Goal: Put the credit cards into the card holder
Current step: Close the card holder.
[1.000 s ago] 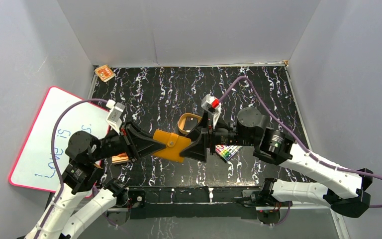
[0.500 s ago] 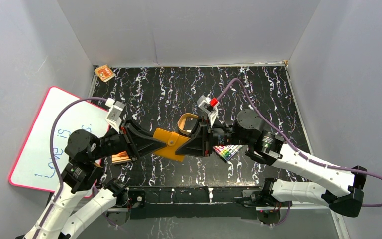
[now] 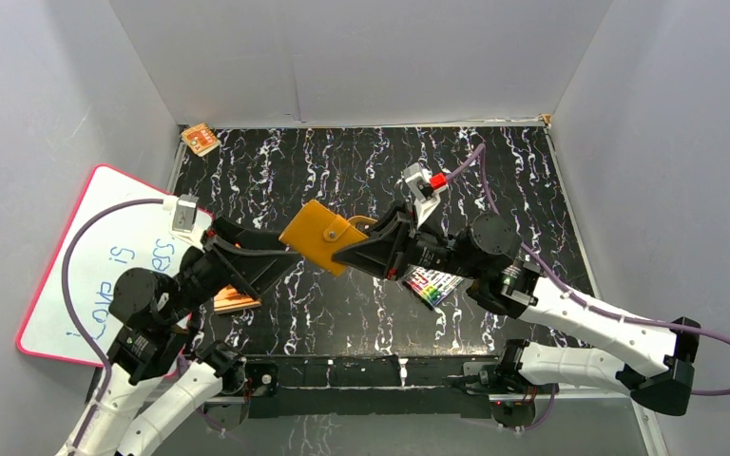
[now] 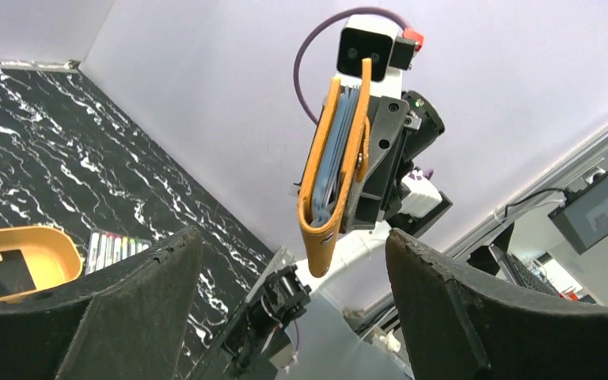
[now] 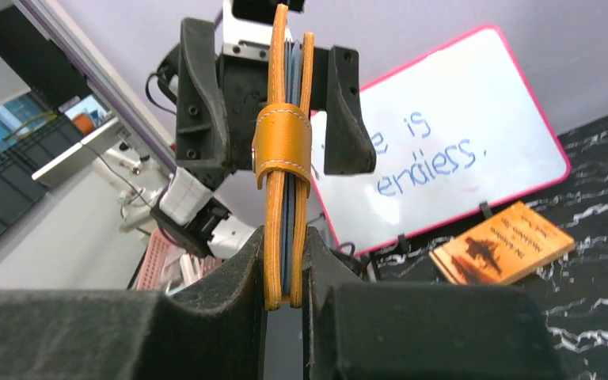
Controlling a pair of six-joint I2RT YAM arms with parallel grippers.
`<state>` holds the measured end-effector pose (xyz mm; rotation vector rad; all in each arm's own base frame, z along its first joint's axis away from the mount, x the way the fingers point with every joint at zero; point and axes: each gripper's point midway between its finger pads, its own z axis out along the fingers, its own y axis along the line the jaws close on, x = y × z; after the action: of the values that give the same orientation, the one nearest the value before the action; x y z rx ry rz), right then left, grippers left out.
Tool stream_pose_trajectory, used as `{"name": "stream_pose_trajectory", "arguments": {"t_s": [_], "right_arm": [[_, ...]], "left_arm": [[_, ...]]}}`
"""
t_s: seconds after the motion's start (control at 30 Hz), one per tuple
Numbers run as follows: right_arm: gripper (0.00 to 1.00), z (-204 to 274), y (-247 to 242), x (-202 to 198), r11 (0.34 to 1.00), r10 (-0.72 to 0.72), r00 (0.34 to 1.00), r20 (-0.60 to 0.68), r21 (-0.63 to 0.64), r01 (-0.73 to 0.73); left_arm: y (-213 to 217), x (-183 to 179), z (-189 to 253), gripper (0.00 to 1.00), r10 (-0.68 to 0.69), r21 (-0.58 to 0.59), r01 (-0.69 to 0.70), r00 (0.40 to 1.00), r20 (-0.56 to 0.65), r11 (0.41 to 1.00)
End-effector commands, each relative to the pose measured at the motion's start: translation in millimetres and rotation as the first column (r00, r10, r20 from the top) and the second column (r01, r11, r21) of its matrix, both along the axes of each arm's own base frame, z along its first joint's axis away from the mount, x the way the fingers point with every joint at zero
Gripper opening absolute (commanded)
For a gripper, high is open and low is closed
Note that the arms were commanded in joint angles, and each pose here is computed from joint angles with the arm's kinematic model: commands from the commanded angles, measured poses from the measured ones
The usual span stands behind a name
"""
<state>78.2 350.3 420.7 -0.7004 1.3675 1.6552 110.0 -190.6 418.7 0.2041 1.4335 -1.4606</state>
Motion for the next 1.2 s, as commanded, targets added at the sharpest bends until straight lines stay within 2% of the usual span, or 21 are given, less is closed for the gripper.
{"name": "stream_pose_trajectory", "arguments": {"t_s": [0.0, 0.27, 0.43, 0.6, 0.7, 0.8, 0.83, 0.9, 1.07, 1.17], "right_arm": [[0.00, 60, -6, 8, 0.973, -0.061, 0.996, 0.064, 0.226, 0.045], [0.00, 77, -7, 8, 0.928, -0.047, 0.997, 0.053, 0.372, 0.024], [0.00, 76, -5, 9, 0.923, -0.038, 0.999, 0.038, 0.384, 0.021], [0.00, 74, -5, 11, 0.921, -0.045, 0.999, 0.031, 0.390, 0.029], [0.00, 71, -5, 14, 0.919, -0.057, 0.998, 0.017, 0.391, 0.046], [0.00, 69, -5, 13, 0.919, -0.055, 0.998, 0.023, 0.391, 0.041], [0.00, 68, -4, 14, 0.921, -0.053, 0.998, 0.024, 0.386, 0.040], [0.00, 66, -3, 14, 0.923, -0.051, 0.998, 0.022, 0.383, 0.039], [0.00, 65, -2, 16, 0.923, -0.055, 0.998, 0.014, 0.381, 0.046], [0.00, 63, -2, 15, 0.924, -0.051, 0.999, 0.007, 0.380, 0.044]], "left_arm": [[-2, 10, 31, 0.83, 0.020, -0.099, -0.013, 0.997, 0.075, 0.995], [-17, 26, 54, 0.81, -0.002, -0.158, 0.023, 0.992, 0.130, 0.987], [-22, 25, 64, 0.76, -0.029, -0.169, 0.058, 0.985, 0.173, 0.984], [-24, 25, 62, 0.70, -0.039, -0.169, 0.067, 0.986, 0.163, 0.983], [-23, 23, 61, 0.61, -0.041, -0.175, 0.070, 0.986, 0.163, 0.982], [-24, 23, 57, 0.41, -0.048, -0.161, 0.074, 0.986, 0.161, 0.984], [-24, 22, 56, 0.40, -0.050, -0.157, 0.076, 0.986, 0.162, 0.985], [-24, 21, 56, 0.39, -0.056, -0.155, 0.081, 0.985, 0.162, 0.985], [-26, 19, 56, 0.44, -0.071, -0.152, 0.096, 0.984, 0.165, 0.984], [-26, 17, 55, 0.39, -0.082, -0.153, 0.109, 0.982, 0.171, 0.982]]}}
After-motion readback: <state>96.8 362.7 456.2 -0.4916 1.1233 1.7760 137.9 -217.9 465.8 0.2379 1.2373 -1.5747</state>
